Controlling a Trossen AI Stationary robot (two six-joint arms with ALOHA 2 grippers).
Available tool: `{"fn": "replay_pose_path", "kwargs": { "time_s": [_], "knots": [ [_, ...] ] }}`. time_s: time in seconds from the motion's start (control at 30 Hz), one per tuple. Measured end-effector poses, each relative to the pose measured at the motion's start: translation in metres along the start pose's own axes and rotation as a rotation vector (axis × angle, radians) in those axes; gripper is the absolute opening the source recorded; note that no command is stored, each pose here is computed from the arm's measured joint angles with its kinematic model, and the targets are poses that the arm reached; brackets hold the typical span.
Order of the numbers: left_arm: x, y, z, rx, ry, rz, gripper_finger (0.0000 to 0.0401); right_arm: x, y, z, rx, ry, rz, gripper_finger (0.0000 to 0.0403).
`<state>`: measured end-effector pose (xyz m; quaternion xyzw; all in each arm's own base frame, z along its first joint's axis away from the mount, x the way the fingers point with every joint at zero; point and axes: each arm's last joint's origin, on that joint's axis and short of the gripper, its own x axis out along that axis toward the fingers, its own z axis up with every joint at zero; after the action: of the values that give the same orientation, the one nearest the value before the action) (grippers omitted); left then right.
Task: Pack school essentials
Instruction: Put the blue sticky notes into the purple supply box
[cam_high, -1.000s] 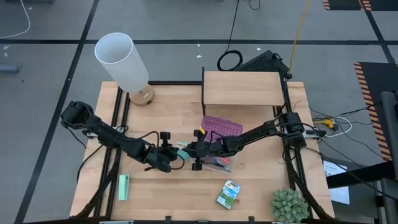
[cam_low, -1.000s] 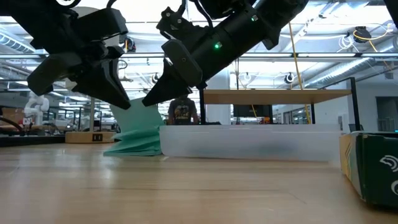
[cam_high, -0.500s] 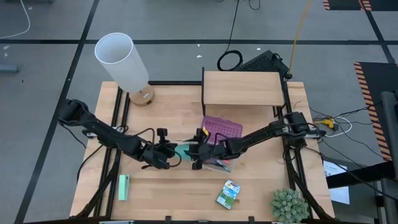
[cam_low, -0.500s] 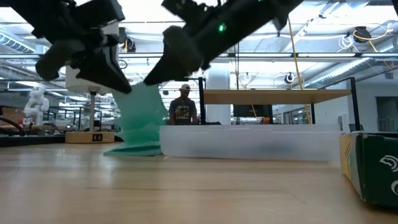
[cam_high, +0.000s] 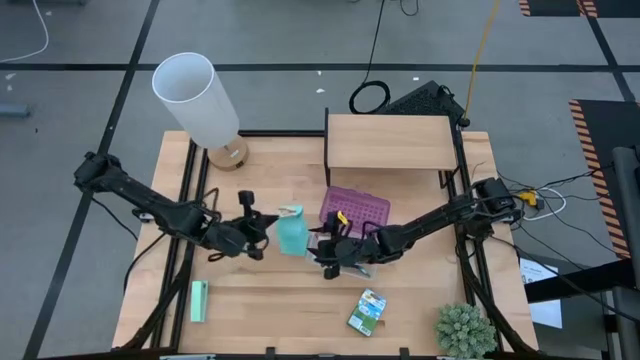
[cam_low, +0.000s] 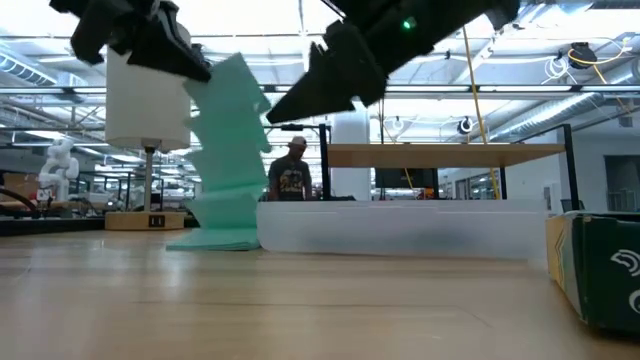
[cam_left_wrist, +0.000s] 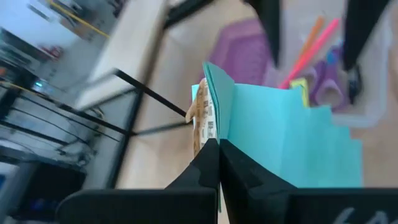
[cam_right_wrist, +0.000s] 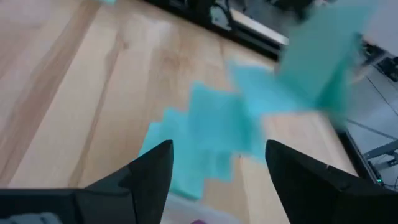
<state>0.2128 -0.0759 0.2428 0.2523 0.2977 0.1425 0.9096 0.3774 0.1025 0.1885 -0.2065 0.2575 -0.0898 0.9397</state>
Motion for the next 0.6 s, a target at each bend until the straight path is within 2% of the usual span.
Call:
{"fn": "replay_pose_path", "kwargs": {
  "time_s": [0.2,0.4,0.6],
  "knots": [
    [-0.017,0.025,0.020,0.042,-0.067,0.092,0.0003,0.000,0.005,-0.012,-0.001,-0.009,0.101,0.0222],
    [-0.031,0.058,0.050,0.099,-0.067,0.148,0.0002,-0.001,0.006,-0.008,0.032,-0.078,0.097,0.0200],
    [-0.046,0.089,0.070,0.129,-0.046,0.187,0.0002,-0.001,0.007,-0.008,0.026,-0.082,0.101,0.0192]
  ]
}}
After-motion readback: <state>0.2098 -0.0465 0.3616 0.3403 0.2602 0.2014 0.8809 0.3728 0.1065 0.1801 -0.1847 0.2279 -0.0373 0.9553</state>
